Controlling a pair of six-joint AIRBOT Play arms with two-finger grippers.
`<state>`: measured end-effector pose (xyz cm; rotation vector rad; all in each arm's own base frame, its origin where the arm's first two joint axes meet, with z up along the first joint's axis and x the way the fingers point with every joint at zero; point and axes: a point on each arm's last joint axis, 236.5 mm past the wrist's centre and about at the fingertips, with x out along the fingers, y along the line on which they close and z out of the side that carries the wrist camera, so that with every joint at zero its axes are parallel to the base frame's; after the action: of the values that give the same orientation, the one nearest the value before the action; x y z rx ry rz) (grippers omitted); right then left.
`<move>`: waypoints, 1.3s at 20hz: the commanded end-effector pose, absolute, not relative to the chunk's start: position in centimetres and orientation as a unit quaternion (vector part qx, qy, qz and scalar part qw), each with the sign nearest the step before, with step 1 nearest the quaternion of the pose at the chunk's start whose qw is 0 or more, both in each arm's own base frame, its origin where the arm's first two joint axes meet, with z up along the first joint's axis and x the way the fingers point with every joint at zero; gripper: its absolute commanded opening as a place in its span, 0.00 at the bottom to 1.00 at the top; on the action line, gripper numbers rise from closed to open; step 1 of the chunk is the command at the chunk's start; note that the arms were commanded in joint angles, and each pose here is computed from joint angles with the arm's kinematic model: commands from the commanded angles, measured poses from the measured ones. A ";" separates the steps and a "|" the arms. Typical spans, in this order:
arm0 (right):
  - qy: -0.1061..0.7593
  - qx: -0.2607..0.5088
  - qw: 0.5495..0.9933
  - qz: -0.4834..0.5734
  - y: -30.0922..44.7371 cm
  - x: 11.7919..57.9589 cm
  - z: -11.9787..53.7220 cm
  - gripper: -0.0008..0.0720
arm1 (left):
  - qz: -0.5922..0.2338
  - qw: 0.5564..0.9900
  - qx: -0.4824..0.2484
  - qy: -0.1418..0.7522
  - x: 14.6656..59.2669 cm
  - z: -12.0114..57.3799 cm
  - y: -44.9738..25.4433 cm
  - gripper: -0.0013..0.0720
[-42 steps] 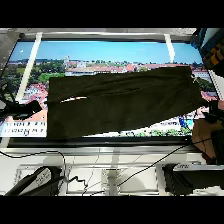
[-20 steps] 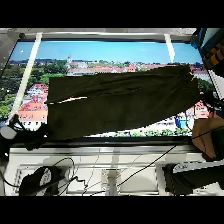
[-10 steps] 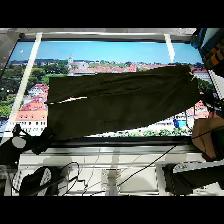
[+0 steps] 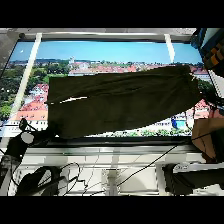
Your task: Fold the clothes and pants, and hang the long-sleeved shirts on hangers.
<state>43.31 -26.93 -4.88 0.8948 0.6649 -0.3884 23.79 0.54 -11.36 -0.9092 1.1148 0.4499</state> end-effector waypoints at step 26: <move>0.378 0.353 0.817 -0.253 -21.4 34.3 6.3 0.06 | 0.236 0.873 -0.266 0.333 41.9 4.8 16.4 0.04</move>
<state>31.20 -21.51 7.98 0.6676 0.8414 -0.5393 37.67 16.33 5.33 -0.5756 0.6232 0.5284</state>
